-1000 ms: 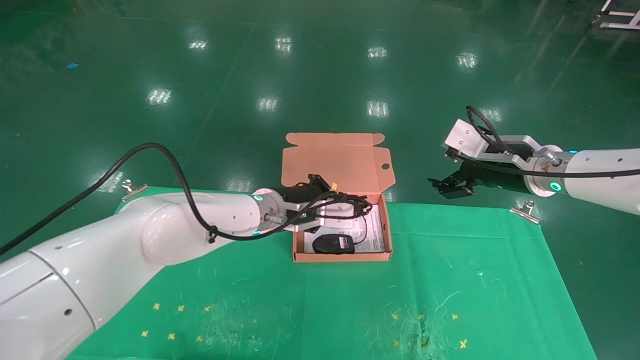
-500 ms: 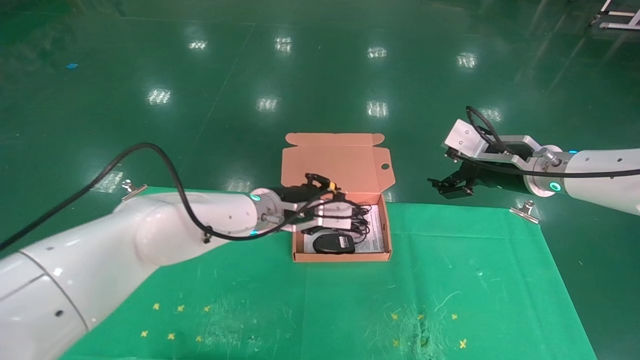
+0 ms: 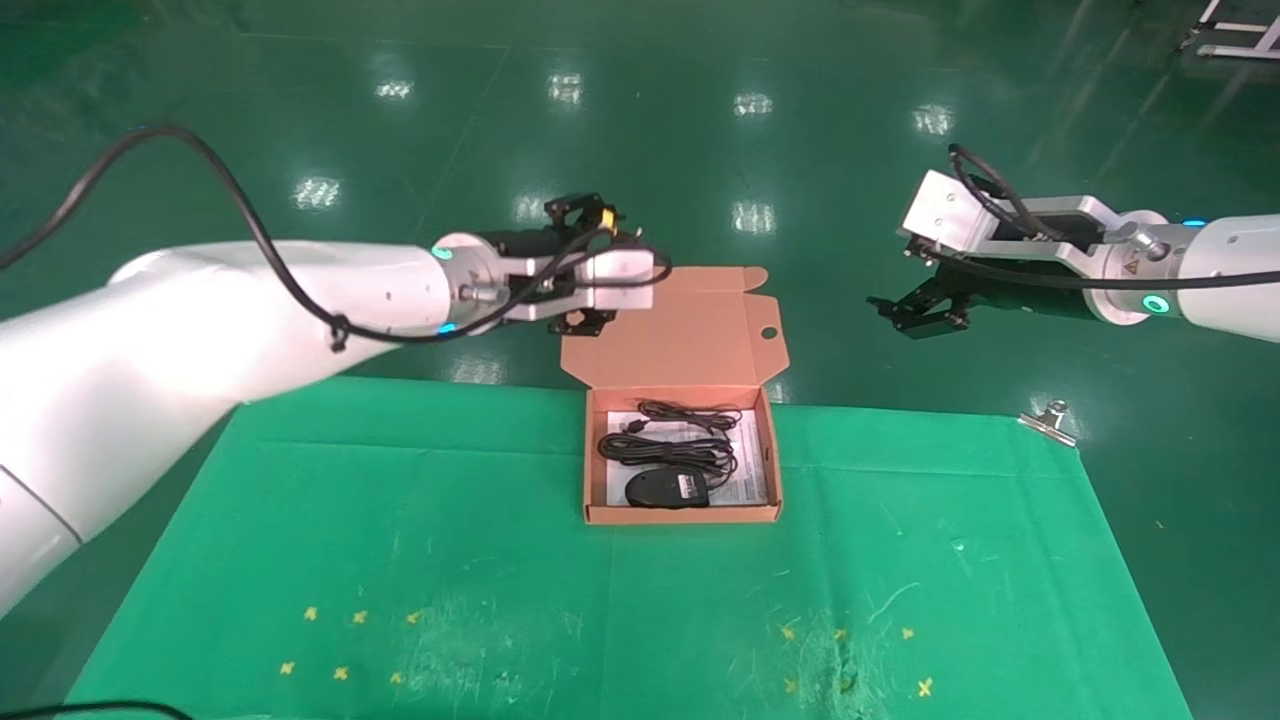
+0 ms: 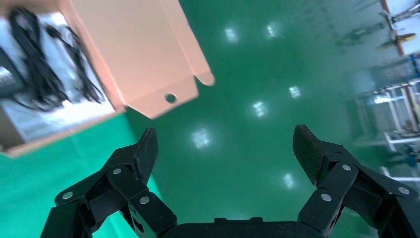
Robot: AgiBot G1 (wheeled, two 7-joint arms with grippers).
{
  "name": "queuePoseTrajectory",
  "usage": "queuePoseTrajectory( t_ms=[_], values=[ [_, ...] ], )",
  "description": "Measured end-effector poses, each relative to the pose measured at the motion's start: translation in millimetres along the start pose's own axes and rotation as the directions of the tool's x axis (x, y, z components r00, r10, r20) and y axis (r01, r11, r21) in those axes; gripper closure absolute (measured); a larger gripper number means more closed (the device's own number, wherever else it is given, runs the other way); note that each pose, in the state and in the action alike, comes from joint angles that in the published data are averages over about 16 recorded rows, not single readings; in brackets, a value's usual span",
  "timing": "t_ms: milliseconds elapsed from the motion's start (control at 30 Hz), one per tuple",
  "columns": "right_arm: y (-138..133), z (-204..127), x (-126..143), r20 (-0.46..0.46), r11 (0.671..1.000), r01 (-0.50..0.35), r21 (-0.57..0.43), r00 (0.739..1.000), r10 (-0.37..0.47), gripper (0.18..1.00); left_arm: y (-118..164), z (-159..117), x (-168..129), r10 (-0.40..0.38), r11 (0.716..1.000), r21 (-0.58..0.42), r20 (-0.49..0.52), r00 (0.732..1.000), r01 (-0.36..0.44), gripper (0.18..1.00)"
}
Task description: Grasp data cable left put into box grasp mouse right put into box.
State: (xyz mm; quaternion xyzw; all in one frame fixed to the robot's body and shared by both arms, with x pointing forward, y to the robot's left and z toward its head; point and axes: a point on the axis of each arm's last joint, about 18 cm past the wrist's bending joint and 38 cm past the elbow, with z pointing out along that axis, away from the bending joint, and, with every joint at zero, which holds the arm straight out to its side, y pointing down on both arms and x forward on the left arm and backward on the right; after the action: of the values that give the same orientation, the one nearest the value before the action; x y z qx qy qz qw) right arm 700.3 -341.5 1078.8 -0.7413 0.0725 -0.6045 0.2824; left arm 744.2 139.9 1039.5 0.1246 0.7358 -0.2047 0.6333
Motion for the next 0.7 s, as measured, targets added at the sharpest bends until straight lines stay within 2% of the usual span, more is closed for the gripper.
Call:
queuePoseTrajectory(
  t_ms=[167,300,500,700],
  values=[
    [-0.4,-4.7,-14.9,0.053,0.998,-0.052,0.044,0.997,0.05,0.178,9.8,-10.1,14.7,-0.119,0.992,0.029,-0.052,0.992,0.121,0.34],
    [-0.4,-9.9,-30.5,0.108,0.99,-0.112,0.088,0.989,0.102,0.178,18.2,-21.4,31.1,-0.229,0.97,0.057,-0.108,0.967,0.236,0.285],
    [-2.4,-20.9,-52.5,0.193,0.968,-0.197,0.152,0.967,0.167,0.178,27.5,-42.5,51.4,-0.371,0.914,0.1,-0.19,0.909,0.393,0.223],
    [-5.9,-35.4,-71.9,0.278,0.937,-0.276,0.212,0.937,0.213,0.178,33.6,-68.0,66.0,-0.477,0.839,0.144,-0.267,0.837,0.524,0.193]
  ],
)
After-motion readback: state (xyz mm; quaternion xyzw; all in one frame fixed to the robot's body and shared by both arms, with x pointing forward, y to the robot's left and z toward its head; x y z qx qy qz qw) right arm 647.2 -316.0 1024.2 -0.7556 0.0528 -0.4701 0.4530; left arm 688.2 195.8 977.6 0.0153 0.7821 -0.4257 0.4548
